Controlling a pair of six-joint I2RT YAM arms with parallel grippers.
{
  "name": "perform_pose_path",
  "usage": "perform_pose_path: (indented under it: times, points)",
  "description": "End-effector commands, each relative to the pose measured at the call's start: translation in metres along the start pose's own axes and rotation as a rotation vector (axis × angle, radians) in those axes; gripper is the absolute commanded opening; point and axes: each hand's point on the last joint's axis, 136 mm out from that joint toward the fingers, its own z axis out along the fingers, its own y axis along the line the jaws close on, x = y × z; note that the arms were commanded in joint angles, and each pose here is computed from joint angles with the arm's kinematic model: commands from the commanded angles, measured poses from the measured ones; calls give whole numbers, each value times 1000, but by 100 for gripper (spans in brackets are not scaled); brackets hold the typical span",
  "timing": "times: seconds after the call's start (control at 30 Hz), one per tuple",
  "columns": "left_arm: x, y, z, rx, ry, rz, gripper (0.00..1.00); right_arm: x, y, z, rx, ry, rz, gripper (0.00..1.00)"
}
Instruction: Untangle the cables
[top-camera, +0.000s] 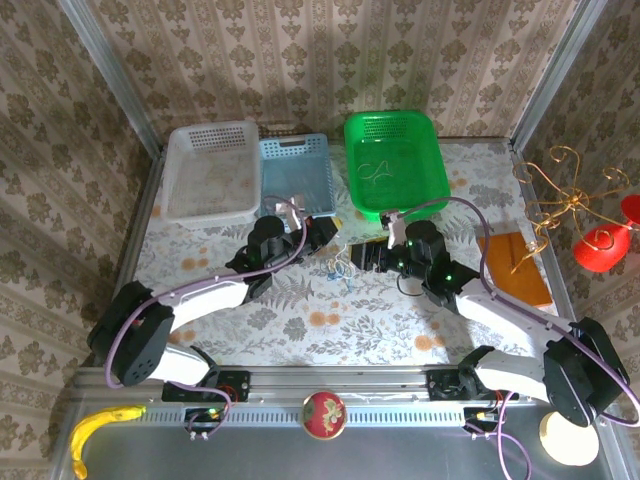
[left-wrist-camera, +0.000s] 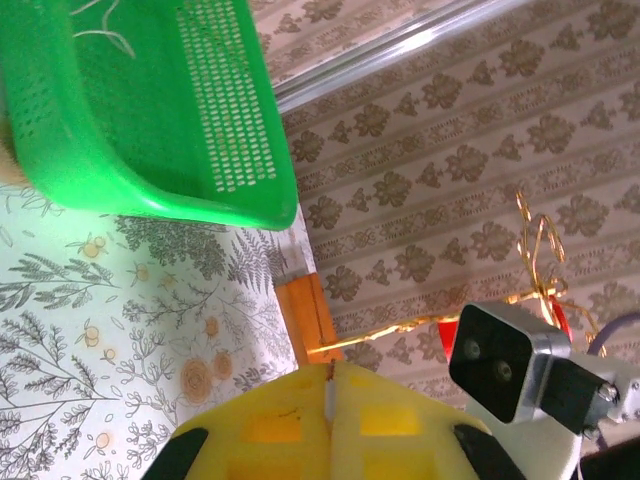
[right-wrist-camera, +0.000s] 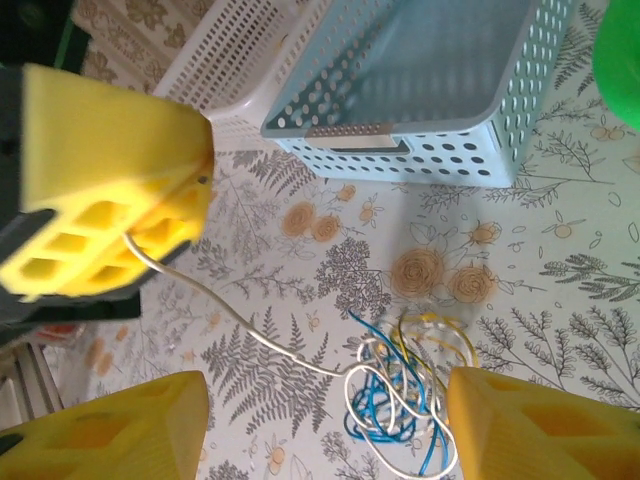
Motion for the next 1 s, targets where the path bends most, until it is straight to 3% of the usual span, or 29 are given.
perform_pose_path:
  times: [0.0, 0.27, 0.43, 0.63, 0.7, 0.73, 0.97]
  points:
    - [6, -15, -4, -3, 81, 126, 0, -6, 13, -3, -44, 30, -103, 67]
    - [5, -30, -7, -4, 112, 186, 0, -17, 30, 10, -129, 31, -120, 66]
    - [7, -38, -8, 9, 125, 195, 0, -19, 37, 20, -158, 39, -107, 55]
    - [10, -42, -8, 2, 151, 217, 0, -22, 43, 25, -178, 34, -92, 28]
    - [11, -42, -9, -5, 158, 230, 0, -24, 45, 24, -185, 26, -85, 5]
    - [11, -42, -9, -5, 161, 236, 1, -25, 45, 24, -185, 22, -80, 0]
    - [-11, -39, -30, -40, 102, 303, 63, -31, 42, 21, -151, 3, -65, 0]
